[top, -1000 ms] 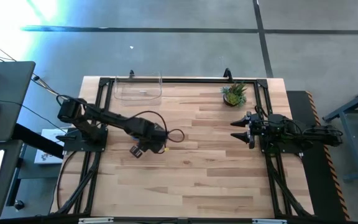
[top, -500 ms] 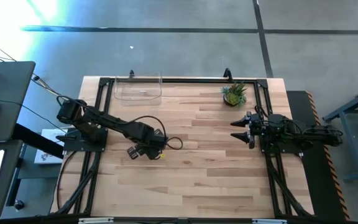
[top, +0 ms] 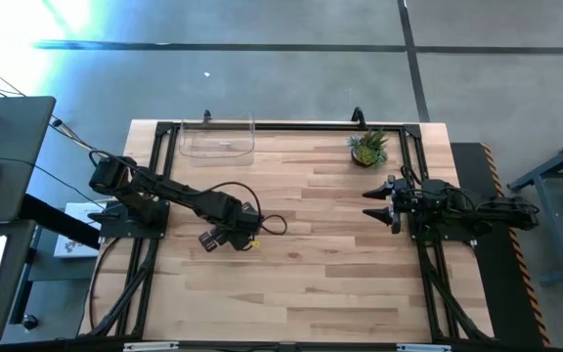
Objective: Nest measuring cups in basket
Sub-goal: Put the stacked colored measuring cups into the transparent bin
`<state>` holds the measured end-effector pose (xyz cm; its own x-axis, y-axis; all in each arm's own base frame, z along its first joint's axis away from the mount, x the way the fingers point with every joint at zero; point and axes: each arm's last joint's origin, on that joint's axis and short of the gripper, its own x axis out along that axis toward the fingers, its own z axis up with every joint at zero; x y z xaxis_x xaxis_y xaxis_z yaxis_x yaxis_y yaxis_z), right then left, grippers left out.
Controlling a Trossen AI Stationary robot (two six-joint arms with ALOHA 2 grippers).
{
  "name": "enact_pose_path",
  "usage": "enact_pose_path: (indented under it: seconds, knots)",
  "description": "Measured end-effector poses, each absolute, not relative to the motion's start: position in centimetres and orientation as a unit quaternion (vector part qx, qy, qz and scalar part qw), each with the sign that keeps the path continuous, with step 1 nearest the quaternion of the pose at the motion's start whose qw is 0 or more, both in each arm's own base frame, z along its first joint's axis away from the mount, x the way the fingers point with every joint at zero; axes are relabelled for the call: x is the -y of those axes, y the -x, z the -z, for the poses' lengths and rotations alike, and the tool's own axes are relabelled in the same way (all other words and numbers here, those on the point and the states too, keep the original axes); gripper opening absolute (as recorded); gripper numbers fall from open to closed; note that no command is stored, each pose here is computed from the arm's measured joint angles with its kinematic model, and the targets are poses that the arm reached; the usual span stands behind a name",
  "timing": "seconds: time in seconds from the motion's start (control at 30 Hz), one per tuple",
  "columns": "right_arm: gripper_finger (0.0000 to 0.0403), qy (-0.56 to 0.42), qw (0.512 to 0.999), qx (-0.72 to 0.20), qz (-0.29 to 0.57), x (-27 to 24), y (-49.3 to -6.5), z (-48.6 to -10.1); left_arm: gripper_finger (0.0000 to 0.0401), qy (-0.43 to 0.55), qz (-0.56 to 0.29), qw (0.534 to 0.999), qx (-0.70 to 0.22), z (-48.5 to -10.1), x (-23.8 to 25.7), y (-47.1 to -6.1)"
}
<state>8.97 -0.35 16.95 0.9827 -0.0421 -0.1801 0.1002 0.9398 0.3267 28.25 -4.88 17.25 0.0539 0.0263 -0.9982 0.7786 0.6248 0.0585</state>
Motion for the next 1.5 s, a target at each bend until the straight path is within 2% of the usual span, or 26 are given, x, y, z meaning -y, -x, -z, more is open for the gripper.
enact_pose_path:
  seconds: [0.3, 0.7, 0.97, 1.3, 1.5]
  knots:
    - [0.0284, -0.170, 0.981, -0.086, 0.036, 0.3, -9.0, -17.0, 0.0184, -0.320, 0.288, 0.649, -0.627, -17.3, 5.0, -28.2]
    - [0.0284, -0.170, 0.981, -0.085, 0.036, 0.3, -9.0, -17.0, 0.0245, -0.300, 0.269, 0.655, -0.639, -17.3, 4.8, -28.1]
    - [0.0284, -0.170, 0.981, -0.086, 0.036, 0.3, -9.0, -17.0, 0.0248, -0.282, 0.248, 0.671, -0.639, -19.0, 5.0, -28.9]
    - [0.0284, -0.170, 0.981, -0.086, 0.036, 0.3, -9.0, -17.0, 0.0248, -0.214, 0.185, 0.692, -0.664, -21.7, 4.8, -29.6]
    - [0.0284, -0.170, 0.981, -0.085, 0.036, 0.3, -9.0, -17.0, 0.0245, -0.099, 0.074, 0.726, -0.677, -23.4, 3.8, -30.3]
